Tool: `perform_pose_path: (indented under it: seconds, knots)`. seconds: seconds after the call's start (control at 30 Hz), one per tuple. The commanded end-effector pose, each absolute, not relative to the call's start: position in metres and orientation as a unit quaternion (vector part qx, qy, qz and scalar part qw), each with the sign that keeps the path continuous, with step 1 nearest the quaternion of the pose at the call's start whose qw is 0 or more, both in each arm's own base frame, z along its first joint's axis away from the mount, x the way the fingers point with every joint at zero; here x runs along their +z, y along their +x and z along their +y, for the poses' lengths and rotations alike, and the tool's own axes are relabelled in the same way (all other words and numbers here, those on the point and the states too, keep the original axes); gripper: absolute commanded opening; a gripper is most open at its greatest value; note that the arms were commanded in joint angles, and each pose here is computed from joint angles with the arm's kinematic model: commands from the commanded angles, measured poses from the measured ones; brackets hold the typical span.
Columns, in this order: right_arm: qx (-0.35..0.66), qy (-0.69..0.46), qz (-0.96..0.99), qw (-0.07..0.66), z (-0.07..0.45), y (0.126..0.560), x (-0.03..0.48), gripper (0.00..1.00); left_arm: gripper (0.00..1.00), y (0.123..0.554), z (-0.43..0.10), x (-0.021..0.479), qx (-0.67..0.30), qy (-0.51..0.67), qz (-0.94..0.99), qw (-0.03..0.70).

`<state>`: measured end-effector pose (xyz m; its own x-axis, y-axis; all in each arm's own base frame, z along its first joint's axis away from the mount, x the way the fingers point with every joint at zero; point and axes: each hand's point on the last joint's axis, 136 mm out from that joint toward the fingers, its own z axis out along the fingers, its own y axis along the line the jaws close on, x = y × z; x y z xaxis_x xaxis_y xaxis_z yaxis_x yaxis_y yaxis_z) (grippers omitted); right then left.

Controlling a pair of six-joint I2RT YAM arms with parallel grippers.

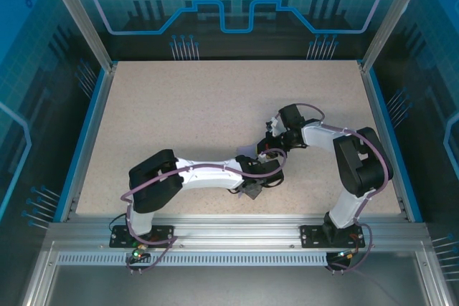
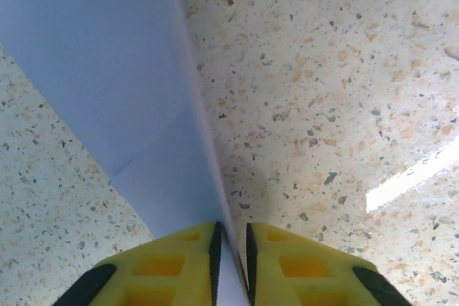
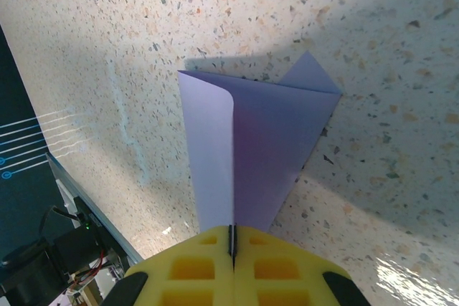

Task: Fold a paper plane with a square sheet of paper (fold left side to right side)
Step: Fold the wing for the fifth time at the center of the table.

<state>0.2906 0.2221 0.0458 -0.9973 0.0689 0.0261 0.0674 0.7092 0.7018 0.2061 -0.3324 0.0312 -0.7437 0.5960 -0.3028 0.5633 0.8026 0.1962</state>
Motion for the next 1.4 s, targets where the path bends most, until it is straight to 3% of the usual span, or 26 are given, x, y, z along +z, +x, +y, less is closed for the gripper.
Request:
perform_pose_path:
  seconds: [0.0,0.17,0.47,0.6,0.87,1.37]
  knots:
    - [0.379,0.031,0.925,-0.006,0.228,0.290,0.048,0.01,0.18,0.207,-0.335,0.032,0.055,0.309,0.933,0.178]
    - [0.379,0.028,0.925,0.010,0.226,0.295,0.053,0.05,0.13,0.207,-0.335,0.032,0.051,0.306,0.934,0.178]
    - [0.341,0.050,0.927,0.147,0.176,0.319,0.097,0.48,0.10,0.209,-0.338,0.039,-0.010,0.282,0.945,0.168]
    - [0.311,0.074,0.929,0.186,0.144,0.307,0.097,0.60,0.09,0.209,-0.344,0.040,-0.050,0.272,0.949,0.153]
    - [0.308,0.054,0.918,0.242,0.126,0.281,0.108,0.68,0.05,0.213,-0.356,0.041,-0.176,0.216,0.954,0.112]
    - [0.360,0.016,0.905,0.226,0.159,0.252,0.083,0.69,0.01,0.225,-0.363,0.046,-0.364,0.112,0.922,0.071]
